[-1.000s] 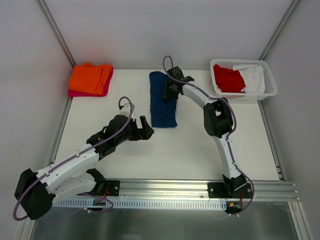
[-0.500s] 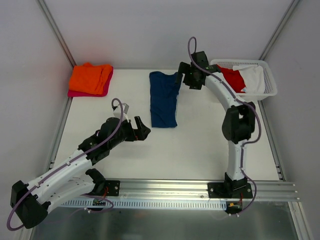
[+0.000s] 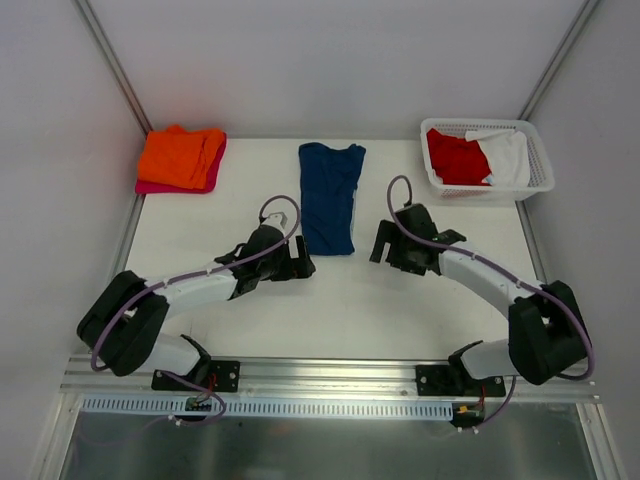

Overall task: Fold and stack the t-shirts
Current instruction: Fold the folded rectangular tshirt in 1/3 of the way

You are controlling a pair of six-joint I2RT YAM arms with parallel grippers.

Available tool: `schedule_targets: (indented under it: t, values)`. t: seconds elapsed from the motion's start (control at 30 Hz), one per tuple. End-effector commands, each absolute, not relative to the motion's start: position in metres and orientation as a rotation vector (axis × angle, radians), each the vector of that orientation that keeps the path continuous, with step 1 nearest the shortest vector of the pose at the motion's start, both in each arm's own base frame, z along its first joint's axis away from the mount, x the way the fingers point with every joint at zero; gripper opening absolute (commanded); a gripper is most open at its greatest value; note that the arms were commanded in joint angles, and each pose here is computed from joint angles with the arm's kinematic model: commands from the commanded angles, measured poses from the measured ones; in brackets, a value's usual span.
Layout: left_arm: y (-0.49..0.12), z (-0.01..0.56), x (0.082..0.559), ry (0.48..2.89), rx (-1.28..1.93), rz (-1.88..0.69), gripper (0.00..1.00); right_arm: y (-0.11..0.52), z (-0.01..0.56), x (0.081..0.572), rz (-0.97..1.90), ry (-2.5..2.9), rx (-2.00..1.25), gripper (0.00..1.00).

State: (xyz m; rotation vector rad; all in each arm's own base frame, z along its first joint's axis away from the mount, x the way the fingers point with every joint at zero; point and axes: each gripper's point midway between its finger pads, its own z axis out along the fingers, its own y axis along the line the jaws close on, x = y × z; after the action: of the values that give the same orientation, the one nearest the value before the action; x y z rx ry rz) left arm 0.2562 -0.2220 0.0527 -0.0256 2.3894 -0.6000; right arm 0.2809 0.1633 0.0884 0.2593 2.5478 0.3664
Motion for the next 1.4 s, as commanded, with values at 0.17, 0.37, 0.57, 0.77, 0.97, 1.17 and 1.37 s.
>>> schedule_targets:
  t: [0.17,0.37,0.57,0.77,0.97,1.17,1.37]
  values:
    - [-0.272,0.1,0.311,2.239,-0.029,-0.833,0.99,0.193,0.043,0.298,0.452,2.591,0.279,0.91]
    - [-0.266,0.097,0.318,2.24,-0.04,-0.785,0.99,0.21,0.036,0.31,0.485,2.616,0.256,0.92]
    - [-0.266,0.098,0.327,2.23,-0.071,-0.76,0.99,0.231,0.037,0.337,0.517,2.623,0.235,0.91]
    - [-0.256,0.105,0.341,2.198,-0.113,-0.717,0.99,0.248,0.048,0.362,0.529,2.63,0.212,0.91]
    - [-0.243,0.106,0.347,2.184,-0.165,-0.723,0.99,0.247,0.051,0.366,0.51,2.63,0.206,0.91]
    - [-0.233,0.101,0.342,2.186,-0.184,-0.71,0.99,0.232,0.063,0.359,0.47,2.613,0.212,0.91]
    - [-0.235,0.099,0.338,2.181,-0.204,-0.743,0.99,0.212,0.085,0.363,0.447,2.572,0.244,0.91]
